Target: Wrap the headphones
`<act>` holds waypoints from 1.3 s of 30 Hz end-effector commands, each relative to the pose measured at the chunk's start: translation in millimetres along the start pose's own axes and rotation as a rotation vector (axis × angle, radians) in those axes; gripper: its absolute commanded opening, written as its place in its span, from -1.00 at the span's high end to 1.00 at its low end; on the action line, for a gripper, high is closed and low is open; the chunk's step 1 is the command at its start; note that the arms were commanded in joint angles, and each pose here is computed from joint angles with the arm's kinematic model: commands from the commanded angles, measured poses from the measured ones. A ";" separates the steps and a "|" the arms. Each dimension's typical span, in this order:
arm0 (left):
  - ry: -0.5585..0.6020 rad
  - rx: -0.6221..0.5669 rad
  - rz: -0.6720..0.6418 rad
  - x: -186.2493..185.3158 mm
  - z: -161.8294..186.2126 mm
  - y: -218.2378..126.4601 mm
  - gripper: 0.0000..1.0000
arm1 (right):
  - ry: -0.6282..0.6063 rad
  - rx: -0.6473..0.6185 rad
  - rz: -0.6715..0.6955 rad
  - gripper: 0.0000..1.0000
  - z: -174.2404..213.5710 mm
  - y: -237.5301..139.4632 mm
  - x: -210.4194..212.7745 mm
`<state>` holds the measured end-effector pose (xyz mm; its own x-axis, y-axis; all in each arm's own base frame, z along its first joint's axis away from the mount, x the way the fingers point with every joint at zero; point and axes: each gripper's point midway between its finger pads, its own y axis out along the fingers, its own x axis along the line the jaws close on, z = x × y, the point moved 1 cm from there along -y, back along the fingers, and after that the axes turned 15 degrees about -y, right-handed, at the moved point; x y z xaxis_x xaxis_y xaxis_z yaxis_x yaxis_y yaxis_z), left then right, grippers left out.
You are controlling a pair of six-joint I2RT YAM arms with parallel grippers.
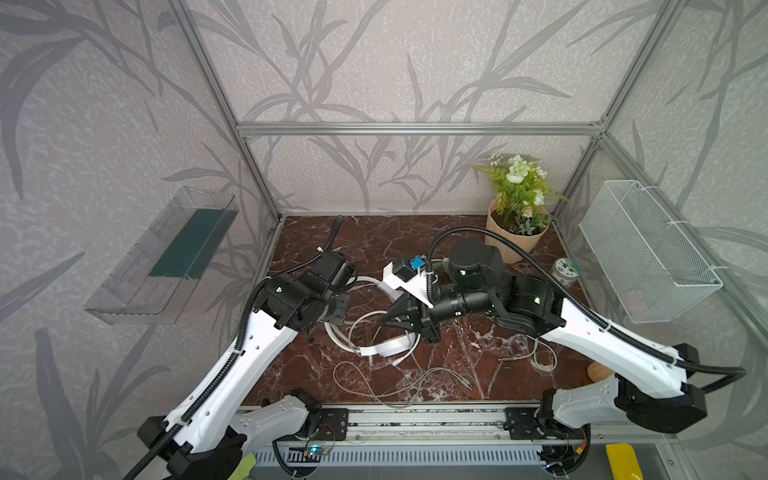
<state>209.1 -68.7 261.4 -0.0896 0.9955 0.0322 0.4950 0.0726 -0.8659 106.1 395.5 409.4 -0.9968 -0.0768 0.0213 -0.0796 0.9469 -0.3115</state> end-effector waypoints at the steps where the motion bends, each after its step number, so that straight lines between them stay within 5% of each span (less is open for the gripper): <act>1: -0.021 -0.029 0.028 -2.1 -3.2 -5.5 1.00 | 0.003 -0.012 0.144 1.00 -4.1 6.6 -29.5; 8: -0.028 -0.019 0.024 -2.6 0.2 -0.3 1.00 | 0.135 -0.148 0.251 1.00 -26.1 26.5 -52.3; 17: -0.035 -0.024 0.023 -2.0 0.5 0.8 1.00 | 0.084 -0.322 0.443 1.00 -34.4 33.0 -51.6; 24: -0.061 -0.040 0.005 1.2 -1.6 2.0 1.00 | 0.153 -0.461 0.431 1.00 -35.7 35.3 -37.3; 39: -0.172 -0.073 0.071 3.8 -9.9 -6.1 1.00 | 0.097 -0.606 0.473 1.00 -53.5 7.0 -7.8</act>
<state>210.7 -62.0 262.5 -0.1794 0.9826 -0.0480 0.5262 0.0546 -0.8486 114.8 445.6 419.4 -0.9252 0.3718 0.0753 0.3791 0.9139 0.1452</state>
